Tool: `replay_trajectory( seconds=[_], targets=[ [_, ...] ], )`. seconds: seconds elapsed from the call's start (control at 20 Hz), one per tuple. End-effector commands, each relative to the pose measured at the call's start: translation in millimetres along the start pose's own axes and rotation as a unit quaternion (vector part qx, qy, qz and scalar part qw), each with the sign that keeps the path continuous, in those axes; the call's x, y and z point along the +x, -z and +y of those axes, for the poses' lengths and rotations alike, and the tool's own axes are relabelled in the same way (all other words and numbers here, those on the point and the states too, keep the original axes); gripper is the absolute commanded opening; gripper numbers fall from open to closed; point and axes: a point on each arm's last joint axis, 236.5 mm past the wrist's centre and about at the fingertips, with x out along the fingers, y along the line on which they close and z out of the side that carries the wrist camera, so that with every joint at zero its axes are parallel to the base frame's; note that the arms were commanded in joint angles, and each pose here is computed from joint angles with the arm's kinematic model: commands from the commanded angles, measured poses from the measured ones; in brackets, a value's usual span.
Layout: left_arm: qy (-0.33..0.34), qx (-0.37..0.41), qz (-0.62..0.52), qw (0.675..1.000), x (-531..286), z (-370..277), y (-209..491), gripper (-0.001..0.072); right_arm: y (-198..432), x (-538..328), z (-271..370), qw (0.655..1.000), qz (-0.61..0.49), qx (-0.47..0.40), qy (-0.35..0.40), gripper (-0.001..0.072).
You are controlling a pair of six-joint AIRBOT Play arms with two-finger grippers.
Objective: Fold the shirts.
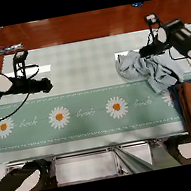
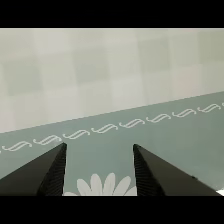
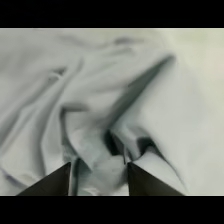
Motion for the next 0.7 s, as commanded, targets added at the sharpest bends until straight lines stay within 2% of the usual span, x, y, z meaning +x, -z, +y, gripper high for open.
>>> replay_trajectory(
  seconds=[0.0,0.2,0.25,0.35,0.4,0.45,0.5,0.65],
  targets=[
    [-0.004,0.001,-0.002,1.0,0.2,2.4,-1.1,0.0508,39.0,47.2,-5.5,0.994,0.105,0.009,0.011,0.0413],
    [0.019,-0.02,0.006,1.0,7.0,-7.1,1.4,0.0509,46.8,67.5,1.6,0.992,0.122,0.012,0.0,0.0409],
    [0.029,-0.028,0.01,0.999,10.2,-11.4,2.3,0.0509,47.1,69.8,3.4,0.992,0.122,0.013,-0.002,0.0373],
    [0.037,-0.038,0.019,0.998,18.4,-14.2,4.6,0.0508,48.8,70.8,11.4,0.992,0.126,0.004,-0.02,0.0213],
    [0.033,-0.029,0.02,0.999,21.3,-11.4,5.1,0.0508,49.5,70.1,20.1,0.991,0.127,-0.011,-0.04,0.0164],
    [0.025,-0.015,0.019,0.999,21.2,-5.0,4.3,0.0508,50.1,69.2,25.9,0.99,0.127,-0.022,-0.054,0.007],
    [0.019,-0.02,0.017,0.999,17.0,1.5,1.8,0.0509,52.1,67.5,28.3,0.989,0.132,-0.021,-0.06,0.003],
    [0.017,-0.051,0.03,0.998,-15.4,21.8,-8.6,0.0508,35.5,42.0,23.8,0.991,0.115,-0.03,-0.063,0.0029]
  ],
)
